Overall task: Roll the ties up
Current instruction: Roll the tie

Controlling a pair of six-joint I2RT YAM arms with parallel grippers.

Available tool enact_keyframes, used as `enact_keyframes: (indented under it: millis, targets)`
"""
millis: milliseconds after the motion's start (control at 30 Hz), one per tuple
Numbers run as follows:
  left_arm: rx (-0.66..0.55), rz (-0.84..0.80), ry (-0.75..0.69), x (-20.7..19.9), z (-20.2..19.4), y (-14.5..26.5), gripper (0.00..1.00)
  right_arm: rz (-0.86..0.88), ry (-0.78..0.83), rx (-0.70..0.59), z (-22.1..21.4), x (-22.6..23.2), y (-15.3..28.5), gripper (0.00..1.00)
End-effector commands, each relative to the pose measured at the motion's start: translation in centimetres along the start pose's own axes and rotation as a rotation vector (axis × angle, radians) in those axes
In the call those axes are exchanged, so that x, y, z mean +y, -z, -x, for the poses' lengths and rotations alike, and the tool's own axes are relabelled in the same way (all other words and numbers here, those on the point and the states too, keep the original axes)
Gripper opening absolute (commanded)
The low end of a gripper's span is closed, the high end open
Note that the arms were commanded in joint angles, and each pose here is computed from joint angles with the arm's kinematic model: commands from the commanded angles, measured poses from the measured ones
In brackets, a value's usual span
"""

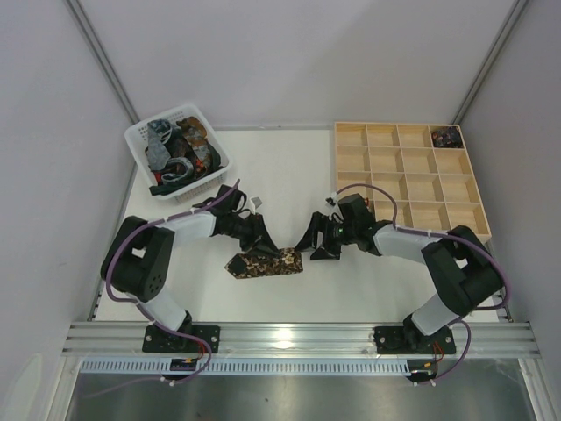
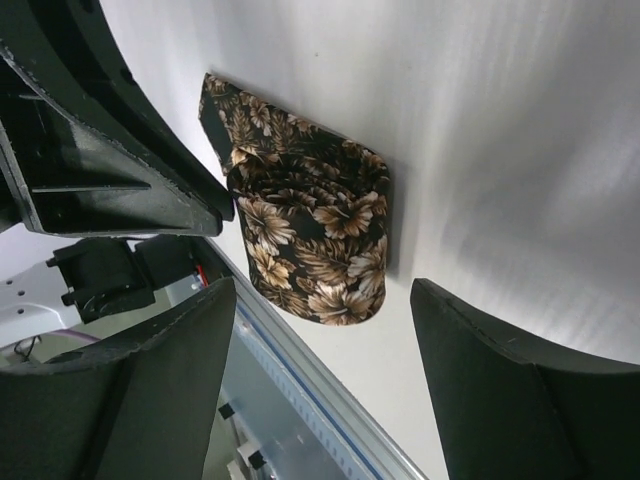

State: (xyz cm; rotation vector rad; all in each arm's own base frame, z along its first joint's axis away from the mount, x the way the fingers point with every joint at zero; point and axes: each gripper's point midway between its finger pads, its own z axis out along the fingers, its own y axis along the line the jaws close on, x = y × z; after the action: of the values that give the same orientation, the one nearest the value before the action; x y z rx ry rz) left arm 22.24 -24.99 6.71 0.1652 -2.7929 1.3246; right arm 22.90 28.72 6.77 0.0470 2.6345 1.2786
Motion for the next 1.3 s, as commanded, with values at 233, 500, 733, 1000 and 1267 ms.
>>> enact_keyframes:
  millis: [233, 500, 733, 1000, 1267]
  targets:
    - [0.012, -0.006, -0.016, 0.2, 0.3, -0.7, 0.22, 0.133, -0.014, 0.039, -0.7, 0.6, -1.3, 0.73]
    - [0.014, 0.014, -0.020, 1.0, 0.6, -1.1, 0.21, 0.205, -0.028, 0.037, -1.4, 0.8, -1.8, 0.68]
    - [0.000, 0.019, -0.016, 1.4, 1.3, -0.9, 0.20, 0.246, -0.032, 0.070, -2.0, 1.4, -2.8, 0.67]
    - [-0.002, 0.016, -0.015, 1.4, 1.2, -0.8, 0.20, 0.269, -0.054, 0.081, -2.4, 2.3, -3.6, 0.65]
    - [-0.009, 0.018, -0.023, 1.2, 1.1, -0.6, 0.20, 0.278, -0.108, 0.085, -2.7, 2.6, -4.0, 0.56]
